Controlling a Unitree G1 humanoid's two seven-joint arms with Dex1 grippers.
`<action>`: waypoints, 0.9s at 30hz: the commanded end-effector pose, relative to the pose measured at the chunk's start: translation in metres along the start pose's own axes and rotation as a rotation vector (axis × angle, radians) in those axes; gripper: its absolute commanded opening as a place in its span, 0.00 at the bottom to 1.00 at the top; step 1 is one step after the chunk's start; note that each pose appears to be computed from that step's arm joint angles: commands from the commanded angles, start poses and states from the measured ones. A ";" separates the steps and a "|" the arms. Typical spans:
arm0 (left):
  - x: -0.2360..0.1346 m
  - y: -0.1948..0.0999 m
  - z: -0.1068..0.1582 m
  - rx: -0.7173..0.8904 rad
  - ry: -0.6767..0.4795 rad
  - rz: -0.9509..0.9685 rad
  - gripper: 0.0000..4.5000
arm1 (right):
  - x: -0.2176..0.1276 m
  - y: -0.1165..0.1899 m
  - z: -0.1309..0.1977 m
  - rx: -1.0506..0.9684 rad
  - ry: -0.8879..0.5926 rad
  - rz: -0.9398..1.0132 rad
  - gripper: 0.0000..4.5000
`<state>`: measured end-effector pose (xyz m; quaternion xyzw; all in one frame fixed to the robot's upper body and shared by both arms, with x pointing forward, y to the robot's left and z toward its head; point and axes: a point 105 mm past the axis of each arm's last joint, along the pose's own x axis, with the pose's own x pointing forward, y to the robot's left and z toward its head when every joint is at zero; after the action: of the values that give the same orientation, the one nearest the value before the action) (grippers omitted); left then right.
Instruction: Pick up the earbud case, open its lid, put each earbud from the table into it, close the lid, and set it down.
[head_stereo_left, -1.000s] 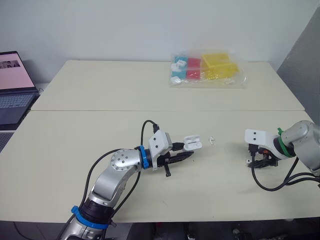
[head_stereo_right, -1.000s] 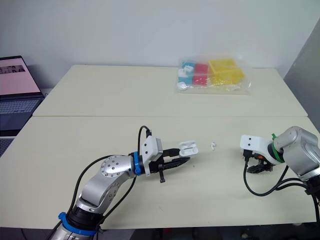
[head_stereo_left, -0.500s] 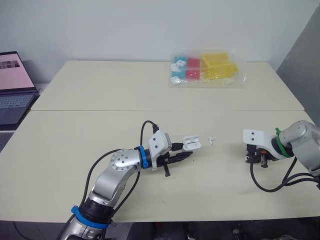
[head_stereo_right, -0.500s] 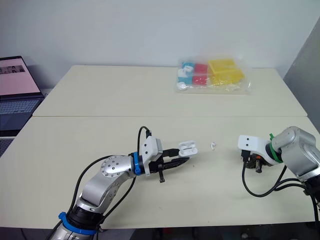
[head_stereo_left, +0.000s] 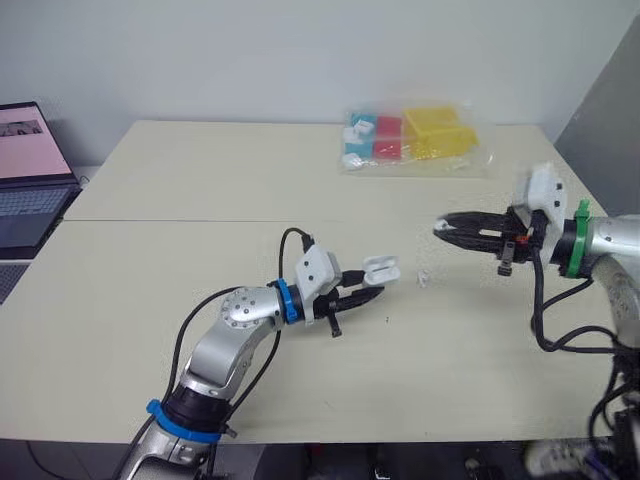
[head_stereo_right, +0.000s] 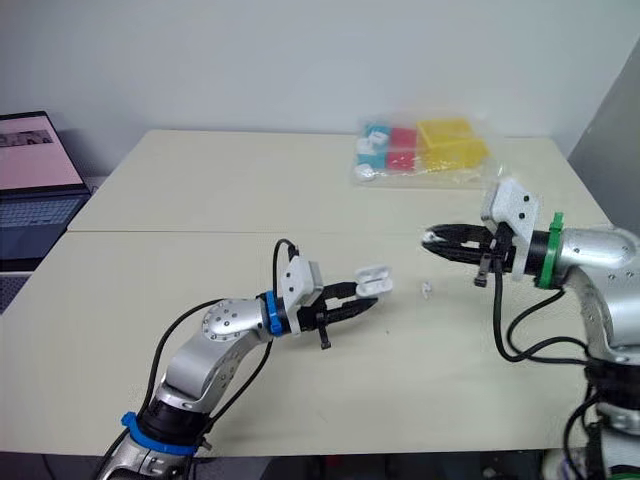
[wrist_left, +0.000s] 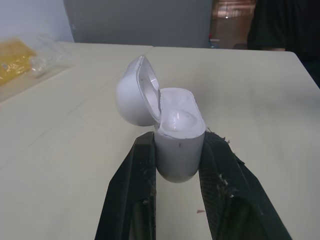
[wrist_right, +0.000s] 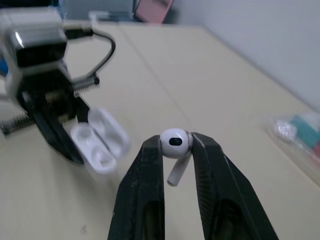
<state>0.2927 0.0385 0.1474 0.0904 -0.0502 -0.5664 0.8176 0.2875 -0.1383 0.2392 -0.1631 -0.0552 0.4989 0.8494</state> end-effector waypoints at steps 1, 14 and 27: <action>-0.001 0.004 0.014 0.014 -0.043 0.009 0.18 | 0.002 0.013 0.013 0.026 -0.085 -0.064 0.09; 0.000 0.008 0.022 -0.010 -0.060 0.011 0.18 | 0.036 0.049 -0.001 -0.006 -0.228 -0.190 0.09; -0.002 0.009 0.026 -0.019 -0.057 0.016 0.18 | 0.044 0.045 -0.020 -0.037 -0.244 -0.222 0.09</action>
<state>0.2990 0.0423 0.1570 0.0631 -0.0359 -0.5587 0.8262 0.2810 -0.0843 0.1953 -0.1071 -0.1640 0.4182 0.8870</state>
